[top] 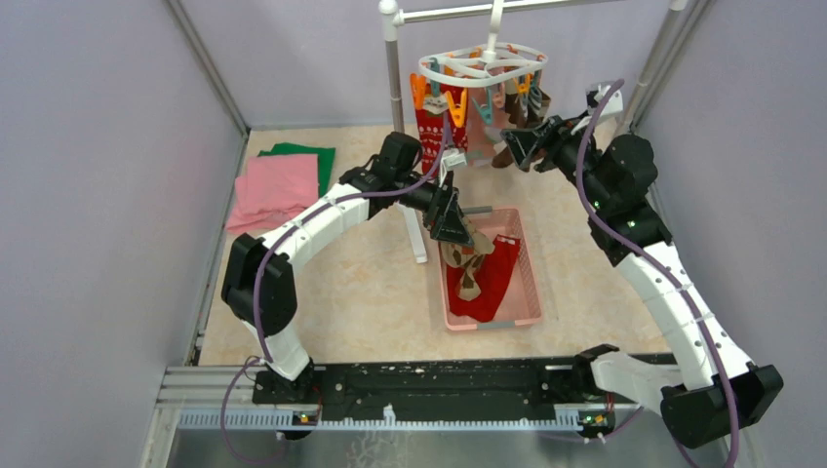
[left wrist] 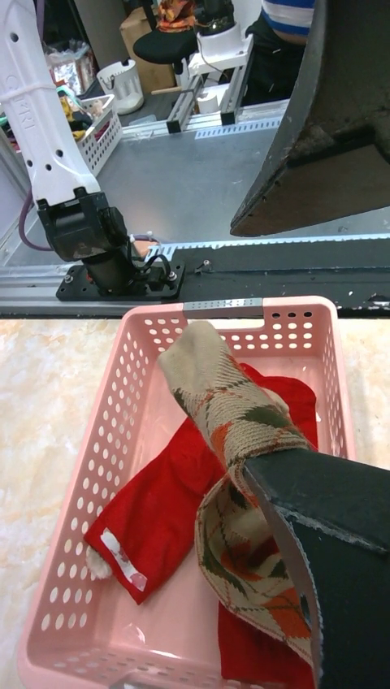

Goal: Remove the socks clipped to the hanger

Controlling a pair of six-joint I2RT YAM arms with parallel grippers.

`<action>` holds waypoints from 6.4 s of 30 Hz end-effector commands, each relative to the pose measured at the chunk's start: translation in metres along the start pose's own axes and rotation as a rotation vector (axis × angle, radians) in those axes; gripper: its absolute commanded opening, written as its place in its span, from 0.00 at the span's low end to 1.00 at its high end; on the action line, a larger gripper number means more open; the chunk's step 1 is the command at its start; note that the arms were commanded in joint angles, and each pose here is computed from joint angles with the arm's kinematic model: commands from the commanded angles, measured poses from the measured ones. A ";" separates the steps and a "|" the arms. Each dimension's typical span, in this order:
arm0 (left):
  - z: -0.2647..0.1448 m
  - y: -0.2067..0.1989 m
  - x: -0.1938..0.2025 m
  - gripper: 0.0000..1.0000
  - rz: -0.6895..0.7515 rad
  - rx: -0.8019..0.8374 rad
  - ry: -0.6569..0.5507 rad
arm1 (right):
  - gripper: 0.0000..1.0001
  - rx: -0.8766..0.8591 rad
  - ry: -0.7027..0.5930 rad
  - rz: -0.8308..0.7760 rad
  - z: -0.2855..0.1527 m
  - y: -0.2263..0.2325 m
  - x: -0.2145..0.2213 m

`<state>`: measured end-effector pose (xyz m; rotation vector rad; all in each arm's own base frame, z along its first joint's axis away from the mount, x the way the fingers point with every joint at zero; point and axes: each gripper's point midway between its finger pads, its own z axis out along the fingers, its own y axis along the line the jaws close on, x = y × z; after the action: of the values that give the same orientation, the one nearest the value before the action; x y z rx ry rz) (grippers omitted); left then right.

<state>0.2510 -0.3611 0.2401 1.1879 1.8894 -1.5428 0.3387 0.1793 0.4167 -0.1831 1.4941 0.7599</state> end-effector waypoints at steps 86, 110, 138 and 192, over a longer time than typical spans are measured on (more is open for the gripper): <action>-0.053 0.013 -0.089 0.00 0.247 -0.345 -0.187 | 0.54 0.103 -0.053 0.045 0.037 0.018 -0.023; -0.052 0.011 -0.085 0.00 0.222 -0.332 -0.191 | 0.45 0.233 -0.056 -0.045 0.072 -0.010 -0.043; 0.003 0.015 -0.030 0.07 0.145 -0.203 -0.081 | 0.60 0.198 -0.039 -0.001 0.044 -0.013 -0.023; -0.025 -0.036 -0.067 0.99 0.208 -0.136 -0.113 | 0.00 -0.206 0.012 0.066 -0.026 0.034 0.043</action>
<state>0.2705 -0.3612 0.2729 1.1557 1.8515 -1.2844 0.3138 0.1857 0.3815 -0.2511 1.4333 0.8571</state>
